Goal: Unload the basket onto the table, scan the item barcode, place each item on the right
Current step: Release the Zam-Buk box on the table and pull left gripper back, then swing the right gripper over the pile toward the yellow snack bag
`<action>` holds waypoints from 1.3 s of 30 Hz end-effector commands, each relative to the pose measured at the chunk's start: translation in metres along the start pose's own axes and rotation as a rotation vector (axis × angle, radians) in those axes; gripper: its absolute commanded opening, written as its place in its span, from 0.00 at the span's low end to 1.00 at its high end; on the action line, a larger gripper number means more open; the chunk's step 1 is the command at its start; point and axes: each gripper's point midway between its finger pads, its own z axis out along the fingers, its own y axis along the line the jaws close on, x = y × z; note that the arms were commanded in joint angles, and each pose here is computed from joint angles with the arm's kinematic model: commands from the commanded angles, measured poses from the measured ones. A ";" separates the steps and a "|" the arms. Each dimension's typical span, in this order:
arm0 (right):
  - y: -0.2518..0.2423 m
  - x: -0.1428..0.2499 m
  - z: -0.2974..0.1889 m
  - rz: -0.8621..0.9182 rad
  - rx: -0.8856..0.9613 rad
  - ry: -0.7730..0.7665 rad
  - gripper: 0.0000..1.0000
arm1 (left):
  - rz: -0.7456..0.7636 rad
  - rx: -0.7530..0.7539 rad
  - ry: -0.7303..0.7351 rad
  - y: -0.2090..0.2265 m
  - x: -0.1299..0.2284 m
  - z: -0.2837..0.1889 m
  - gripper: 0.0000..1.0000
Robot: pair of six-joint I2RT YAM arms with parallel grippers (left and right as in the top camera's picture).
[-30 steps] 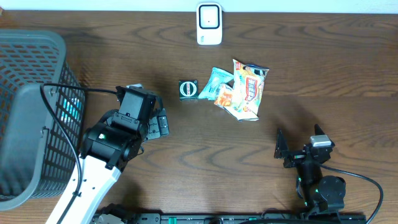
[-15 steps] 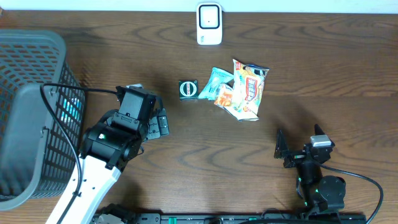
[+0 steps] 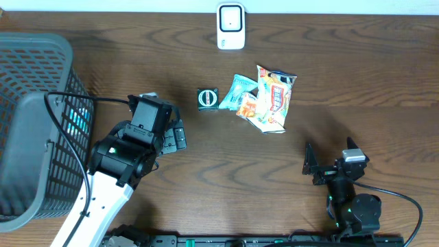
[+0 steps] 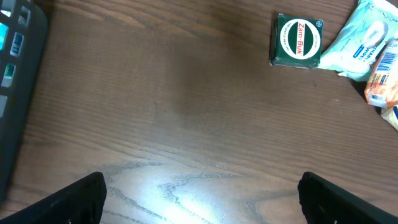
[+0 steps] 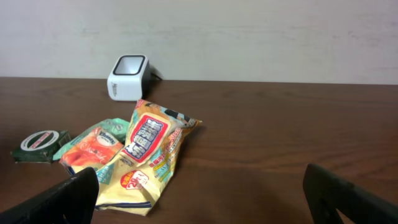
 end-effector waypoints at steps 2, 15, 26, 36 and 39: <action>0.002 0.001 0.000 0.012 -0.006 0.003 0.99 | 0.000 -0.018 -0.006 0.003 -0.002 0.000 0.98; 0.017 -0.002 -0.001 0.095 -0.094 -0.006 0.99 | 0.000 -0.018 -0.005 0.003 -0.002 0.000 0.98; 0.046 -0.081 -0.020 0.396 -0.327 -0.279 0.99 | 0.000 -0.018 -0.006 0.003 -0.002 0.000 0.98; 0.013 -0.201 -0.095 0.436 -0.274 -0.877 0.99 | 0.000 -0.018 -0.005 0.003 -0.002 0.000 0.98; 0.012 -0.229 -0.102 0.438 -0.270 -0.905 0.99 | 0.000 -0.018 -0.005 0.003 -0.002 0.000 0.98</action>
